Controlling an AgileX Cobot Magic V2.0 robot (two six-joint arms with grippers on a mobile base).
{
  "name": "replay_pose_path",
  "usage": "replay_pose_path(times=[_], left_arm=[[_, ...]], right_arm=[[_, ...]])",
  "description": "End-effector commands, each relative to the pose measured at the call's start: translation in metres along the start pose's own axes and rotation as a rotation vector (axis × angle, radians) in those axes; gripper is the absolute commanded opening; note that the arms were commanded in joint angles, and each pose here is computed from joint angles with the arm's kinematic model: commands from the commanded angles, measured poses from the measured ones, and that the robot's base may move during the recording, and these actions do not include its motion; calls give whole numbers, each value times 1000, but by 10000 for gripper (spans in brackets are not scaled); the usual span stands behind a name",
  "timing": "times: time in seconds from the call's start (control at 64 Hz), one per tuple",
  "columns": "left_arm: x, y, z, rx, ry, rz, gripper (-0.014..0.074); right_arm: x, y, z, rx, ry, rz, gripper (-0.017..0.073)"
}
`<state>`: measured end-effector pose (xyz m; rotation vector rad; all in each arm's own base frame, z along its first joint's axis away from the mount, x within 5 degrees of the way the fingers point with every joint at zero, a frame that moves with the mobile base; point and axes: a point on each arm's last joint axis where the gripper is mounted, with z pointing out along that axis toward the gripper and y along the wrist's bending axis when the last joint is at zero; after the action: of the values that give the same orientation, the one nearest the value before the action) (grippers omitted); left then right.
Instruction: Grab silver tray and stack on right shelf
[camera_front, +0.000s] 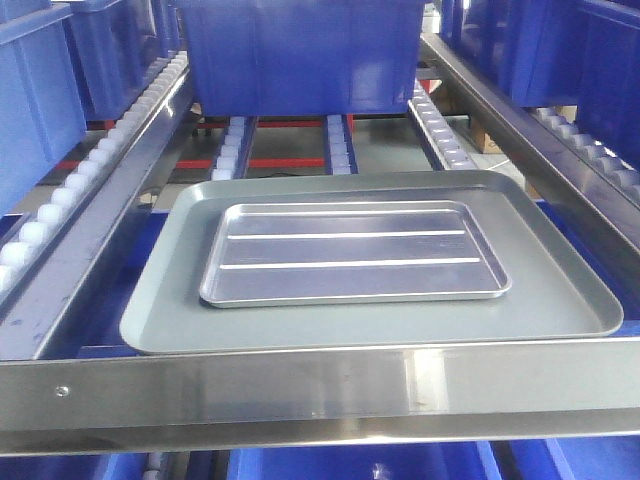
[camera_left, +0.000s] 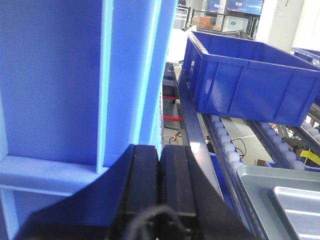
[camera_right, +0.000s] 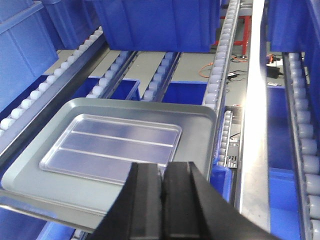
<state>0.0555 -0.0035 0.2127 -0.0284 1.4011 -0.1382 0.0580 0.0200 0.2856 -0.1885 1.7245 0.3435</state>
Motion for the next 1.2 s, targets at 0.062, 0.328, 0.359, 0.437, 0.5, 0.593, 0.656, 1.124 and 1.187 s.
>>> replay_pose_path(times=[0.062,0.328,0.359,0.437,0.5,0.593,0.656,1.124,1.187], left_arm=[[-3,0,-2,6,-86,-5,-101],[-3,0,-2,6,-86,-5,-101],[-3,0,-2,6,-86,-5,-101],[-3,0,-2,6,-86,-5,-101],[-3,0,-2,6,-86,-5,-101],[-3,0,-2,6,-86,-5,-101],[-3,0,-1,6,-84,-5,-101],[-3,0,-1,6,-84,-5,-101],[-3,0,-1,6,-84,-5,-101]], right_arm=[[-10,3,2,-30,-106,-74,56],[13,-13,-6,195,-214,-34,56],[19,-15,-7,234,-242,-35,56],[37,-20,-7,290,-294,-33,56],[53,-23,-6,313,-312,-34,56],[68,-27,-1,326,-322,-32,56],[70,-27,0,327,-321,-35,56],[67,-27,-1,327,-348,-43,56],[67,-27,-1,327,-349,-43,56]])
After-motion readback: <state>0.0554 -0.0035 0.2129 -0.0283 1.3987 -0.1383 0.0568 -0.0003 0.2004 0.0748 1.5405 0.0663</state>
